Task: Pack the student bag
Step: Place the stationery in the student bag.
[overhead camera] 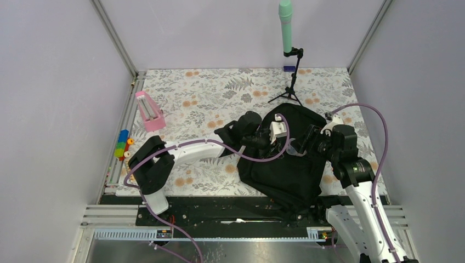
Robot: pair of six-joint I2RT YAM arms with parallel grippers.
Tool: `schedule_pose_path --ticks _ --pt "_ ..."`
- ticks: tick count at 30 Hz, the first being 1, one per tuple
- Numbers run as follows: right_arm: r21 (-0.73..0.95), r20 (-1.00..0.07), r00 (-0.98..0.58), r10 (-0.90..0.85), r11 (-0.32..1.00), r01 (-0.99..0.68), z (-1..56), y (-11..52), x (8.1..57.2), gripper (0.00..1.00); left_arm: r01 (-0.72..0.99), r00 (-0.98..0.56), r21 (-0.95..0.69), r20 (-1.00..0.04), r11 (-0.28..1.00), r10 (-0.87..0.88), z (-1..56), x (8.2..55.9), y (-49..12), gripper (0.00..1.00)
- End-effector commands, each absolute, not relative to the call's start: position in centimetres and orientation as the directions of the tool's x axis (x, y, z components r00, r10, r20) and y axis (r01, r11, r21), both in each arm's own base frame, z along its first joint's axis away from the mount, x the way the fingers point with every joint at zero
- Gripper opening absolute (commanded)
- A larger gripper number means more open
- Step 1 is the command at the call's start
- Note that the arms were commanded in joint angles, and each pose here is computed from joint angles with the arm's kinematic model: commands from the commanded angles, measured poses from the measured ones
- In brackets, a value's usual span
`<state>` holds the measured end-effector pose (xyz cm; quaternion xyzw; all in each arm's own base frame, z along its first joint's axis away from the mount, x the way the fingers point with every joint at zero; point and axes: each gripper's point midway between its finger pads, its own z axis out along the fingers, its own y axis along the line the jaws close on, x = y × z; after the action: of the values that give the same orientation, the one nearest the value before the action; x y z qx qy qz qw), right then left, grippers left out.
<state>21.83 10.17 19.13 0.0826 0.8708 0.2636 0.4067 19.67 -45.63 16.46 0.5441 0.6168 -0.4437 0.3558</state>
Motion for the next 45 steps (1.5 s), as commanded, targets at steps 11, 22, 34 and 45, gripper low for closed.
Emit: schedule_pose_path --ticks 11,22,34,45 --pt "0.560 -0.649 -0.666 0.367 0.824 -0.091 18.9 11.2 22.0 0.49 0.999 -0.029 -0.013 -0.935 0.047 0.354 16.3 21.5 -46.9 0.53" --pt "0.554 -0.654 -0.660 0.370 0.828 -0.085 18.9 11.0 22.0 0.49 0.986 0.030 0.077 -0.956 0.149 0.291 16.9 21.2 -45.8 0.16" --pt "0.575 -0.650 -0.670 0.357 0.809 -0.126 19.3 12.0 21.8 0.48 0.982 0.019 0.074 -0.955 0.174 0.297 14.8 18.3 -43.9 0.13" --pt "0.549 -0.612 -0.744 0.270 0.821 -0.154 16.5 13.6 22.1 0.48 0.953 0.101 0.172 -0.956 0.248 0.276 15.2 17.3 -43.4 0.00"
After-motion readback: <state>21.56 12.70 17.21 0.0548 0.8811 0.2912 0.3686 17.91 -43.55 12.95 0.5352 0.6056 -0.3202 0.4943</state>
